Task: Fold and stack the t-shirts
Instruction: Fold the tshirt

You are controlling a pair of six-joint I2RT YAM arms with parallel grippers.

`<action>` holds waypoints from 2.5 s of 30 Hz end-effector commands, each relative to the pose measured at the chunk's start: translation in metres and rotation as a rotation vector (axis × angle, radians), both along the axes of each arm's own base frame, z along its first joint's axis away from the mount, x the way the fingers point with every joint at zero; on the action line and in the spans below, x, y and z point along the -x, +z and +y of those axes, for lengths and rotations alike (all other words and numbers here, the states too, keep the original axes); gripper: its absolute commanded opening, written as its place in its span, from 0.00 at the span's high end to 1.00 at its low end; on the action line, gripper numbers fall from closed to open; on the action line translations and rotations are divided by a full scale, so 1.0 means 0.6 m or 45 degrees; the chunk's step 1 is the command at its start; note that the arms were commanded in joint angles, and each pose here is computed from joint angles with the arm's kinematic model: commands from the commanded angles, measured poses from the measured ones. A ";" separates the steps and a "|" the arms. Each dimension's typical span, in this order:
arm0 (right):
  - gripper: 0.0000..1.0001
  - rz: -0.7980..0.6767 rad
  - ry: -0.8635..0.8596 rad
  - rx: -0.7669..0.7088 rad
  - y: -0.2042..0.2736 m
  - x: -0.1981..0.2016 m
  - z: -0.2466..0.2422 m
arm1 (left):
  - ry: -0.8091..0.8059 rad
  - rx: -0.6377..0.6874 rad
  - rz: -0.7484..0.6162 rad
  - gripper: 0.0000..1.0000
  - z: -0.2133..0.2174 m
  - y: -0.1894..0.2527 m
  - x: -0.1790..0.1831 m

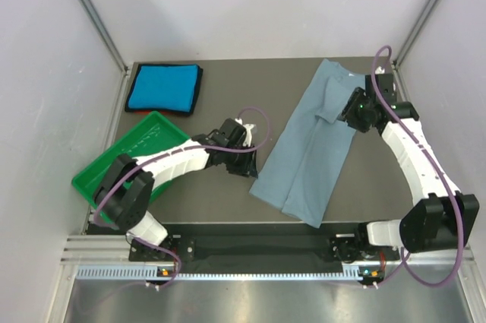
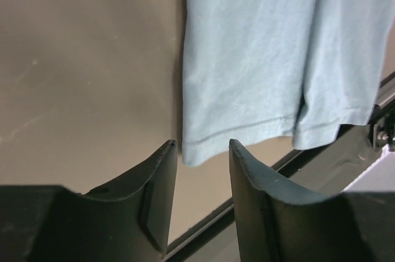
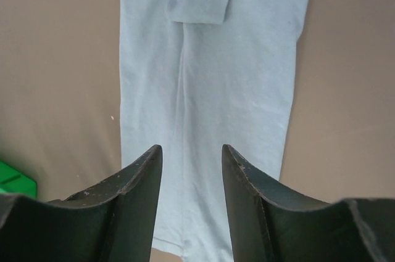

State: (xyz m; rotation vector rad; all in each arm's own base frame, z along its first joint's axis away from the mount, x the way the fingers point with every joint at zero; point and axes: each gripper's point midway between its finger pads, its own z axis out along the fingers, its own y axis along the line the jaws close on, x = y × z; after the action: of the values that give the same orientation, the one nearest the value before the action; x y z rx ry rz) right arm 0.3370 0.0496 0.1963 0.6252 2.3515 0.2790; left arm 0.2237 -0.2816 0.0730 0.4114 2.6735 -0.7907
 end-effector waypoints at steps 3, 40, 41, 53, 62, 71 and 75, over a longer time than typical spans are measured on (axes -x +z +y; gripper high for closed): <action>0.55 -0.124 0.023 -0.009 0.029 -0.049 0.000 | -0.074 0.011 0.076 0.56 -0.016 -0.042 0.010; 0.60 -0.185 -0.226 0.244 -0.137 -0.431 0.130 | 0.077 -0.041 0.158 1.00 0.071 -0.096 0.106; 0.60 -0.184 -0.239 0.233 -0.141 -0.435 0.130 | 0.071 -0.040 0.158 1.00 0.071 -0.097 0.107; 0.61 -0.089 -0.303 0.221 -0.217 -0.443 0.140 | 0.060 -0.051 0.150 1.00 0.075 -0.097 0.107; 0.75 -0.074 -0.283 0.179 -0.252 -0.461 0.155 | 0.077 -0.049 0.133 1.00 0.074 -0.091 0.101; 1.00 -0.214 -0.156 0.029 -0.249 -0.512 0.214 | 0.164 -0.007 0.159 1.00 0.075 -0.077 0.107; 1.00 -0.325 -0.053 -0.091 -0.231 -0.541 0.271 | 0.189 -0.003 0.169 1.00 0.078 -0.076 0.110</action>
State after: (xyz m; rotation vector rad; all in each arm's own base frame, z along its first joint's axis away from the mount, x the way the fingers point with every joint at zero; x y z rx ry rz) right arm 0.6325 0.1692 0.0386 0.7204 2.1918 0.1878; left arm 0.1683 -0.2419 0.0295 0.2083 2.7503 -0.8076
